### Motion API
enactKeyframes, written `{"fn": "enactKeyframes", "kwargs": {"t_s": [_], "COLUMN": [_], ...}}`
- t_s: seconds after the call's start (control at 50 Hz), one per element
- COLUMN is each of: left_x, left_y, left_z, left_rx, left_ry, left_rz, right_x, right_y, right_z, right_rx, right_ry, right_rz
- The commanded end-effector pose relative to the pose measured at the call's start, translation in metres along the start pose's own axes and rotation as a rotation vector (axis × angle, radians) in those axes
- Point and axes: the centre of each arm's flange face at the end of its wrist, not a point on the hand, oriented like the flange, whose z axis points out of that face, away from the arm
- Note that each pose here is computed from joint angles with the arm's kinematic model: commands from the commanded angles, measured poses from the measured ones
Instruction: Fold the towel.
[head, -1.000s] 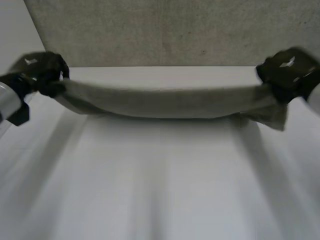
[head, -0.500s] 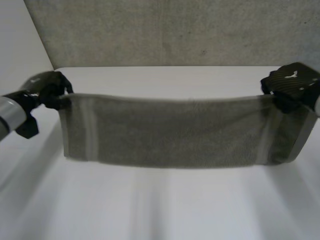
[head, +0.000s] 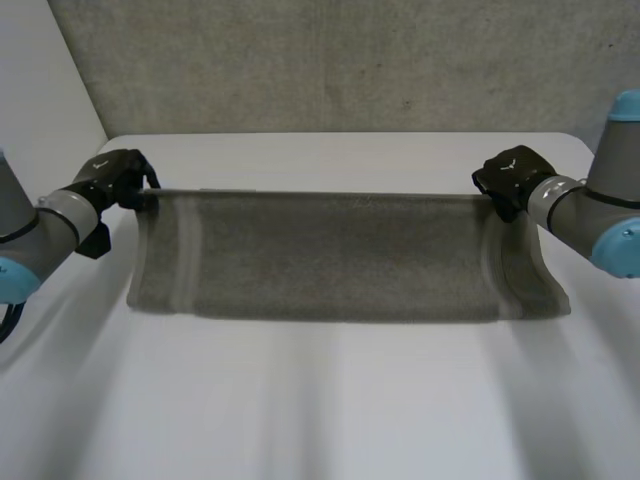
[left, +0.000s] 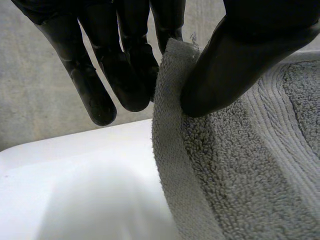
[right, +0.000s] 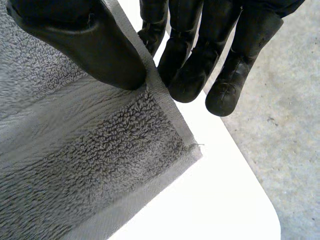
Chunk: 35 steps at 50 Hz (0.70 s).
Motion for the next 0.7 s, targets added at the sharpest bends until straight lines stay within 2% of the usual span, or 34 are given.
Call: {"fn": "enactKeyframes", "kwargs": {"t_s": [0.02,0.12,0.28,0.32,0.46,0.54,0.62,0.66,0.7], "left_x": [0.007,0.009,0.015,0.018,0.029,0.035,0.040,0.042,0.043], "left_y": [0.014,0.016,-0.001,-0.017,-0.039,-0.040,-0.033,-0.027,-0.009], "left_z": [0.011,0.011,0.006,-0.001,-0.027,-0.049,-0.062,-0.067,-0.073], "left_rx": [-0.016,-0.018,0.009,0.024,0.030,0.013,-0.015,-0.026,-0.059], "left_ry": [0.028,0.031,0.015,0.005,0.010,0.009,0.010,0.012,0.016], "left_rz": [0.000,0.008,0.094,0.112,0.118,0.114,0.128,0.154,0.231], "right_x": [-0.010,-0.012,0.005,0.021,0.040,0.028,0.012,0.002,-0.016], "right_y": [0.003,0.008,-0.004,-0.025,-0.054,-0.056,-0.047,-0.041,-0.028], "right_z": [0.017,0.026,0.020,0.004,-0.041,-0.072,-0.085,-0.091,-0.100], "right_rx": [0.014,0.034,0.048,0.089,0.126,0.113,0.080,0.059,0.023], "right_ry": [0.019,0.055,0.139,0.166,0.192,0.142,0.080,0.049,-0.012], "right_rz": [-0.010,-0.011,0.051,0.089,0.111,0.117,0.123,0.126,0.132]}}
